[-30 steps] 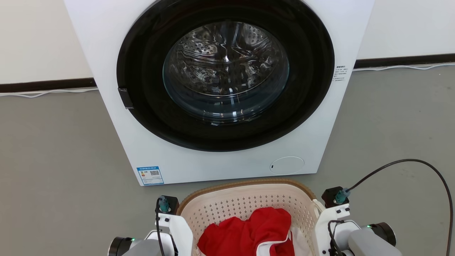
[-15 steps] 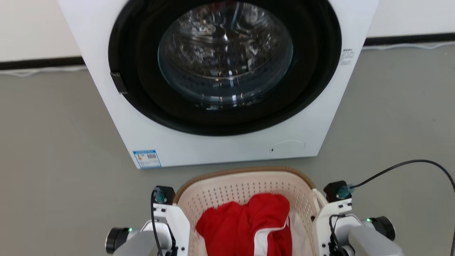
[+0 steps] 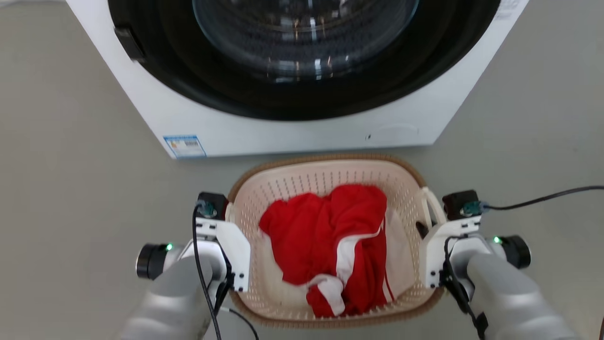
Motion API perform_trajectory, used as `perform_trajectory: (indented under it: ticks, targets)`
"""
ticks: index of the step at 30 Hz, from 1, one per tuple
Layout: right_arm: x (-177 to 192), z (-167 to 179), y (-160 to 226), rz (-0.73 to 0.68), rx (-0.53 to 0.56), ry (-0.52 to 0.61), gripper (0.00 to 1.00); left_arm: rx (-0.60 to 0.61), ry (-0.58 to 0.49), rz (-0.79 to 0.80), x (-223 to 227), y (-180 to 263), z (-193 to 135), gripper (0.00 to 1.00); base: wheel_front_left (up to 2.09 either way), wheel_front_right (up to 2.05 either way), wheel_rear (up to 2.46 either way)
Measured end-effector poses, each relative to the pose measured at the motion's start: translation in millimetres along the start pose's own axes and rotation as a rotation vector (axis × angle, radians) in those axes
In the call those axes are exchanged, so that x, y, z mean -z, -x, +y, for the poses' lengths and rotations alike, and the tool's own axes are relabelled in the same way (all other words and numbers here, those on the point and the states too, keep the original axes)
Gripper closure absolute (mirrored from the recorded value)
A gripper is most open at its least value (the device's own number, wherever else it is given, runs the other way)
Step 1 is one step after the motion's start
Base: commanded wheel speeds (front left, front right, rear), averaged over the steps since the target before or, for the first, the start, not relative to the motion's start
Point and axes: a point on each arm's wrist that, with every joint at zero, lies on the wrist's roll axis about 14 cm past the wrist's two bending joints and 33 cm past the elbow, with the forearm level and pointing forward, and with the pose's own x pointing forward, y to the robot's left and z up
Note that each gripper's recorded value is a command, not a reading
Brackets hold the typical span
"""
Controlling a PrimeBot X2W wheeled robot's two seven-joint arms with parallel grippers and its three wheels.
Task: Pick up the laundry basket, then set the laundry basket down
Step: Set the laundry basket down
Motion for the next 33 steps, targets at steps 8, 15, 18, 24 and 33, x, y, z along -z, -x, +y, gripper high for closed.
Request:
perform_trajectory:
  ticks: [8,15,18,24,33]
  targets:
    - [-11.1,-9.0,-39.8,-0.044,0.003,-0.002,1.00,-0.012,0.006,-0.042,-10.4,-36.3,12.3,1.00,0.00,0.00,0.00]
    - [-16.0,-14.8,-79.5,-0.063,-0.001,0.014,1.00,-0.023,0.044,-0.073,-14.6,-68.9,25.9,1.00,0.00,0.00,0.00]
    - [-13.2,-17.3,-96.3,-0.060,-0.002,0.014,1.00,-0.026,0.058,-0.070,-11.1,-83.2,31.0,1.00,0.00,0.00,0.00]
    - [2.5,-25.5,-124.7,-0.034,0.012,-0.020,1.00,-0.027,0.086,-0.055,-4.0,-110.9,37.4,1.00,0.00,0.00,0.00]
    - [10.2,-41.9,-159.6,-0.052,0.040,-0.029,1.00,-0.025,0.091,-0.089,-15.6,-149.7,44.0,1.00,0.00,0.00,0.00]
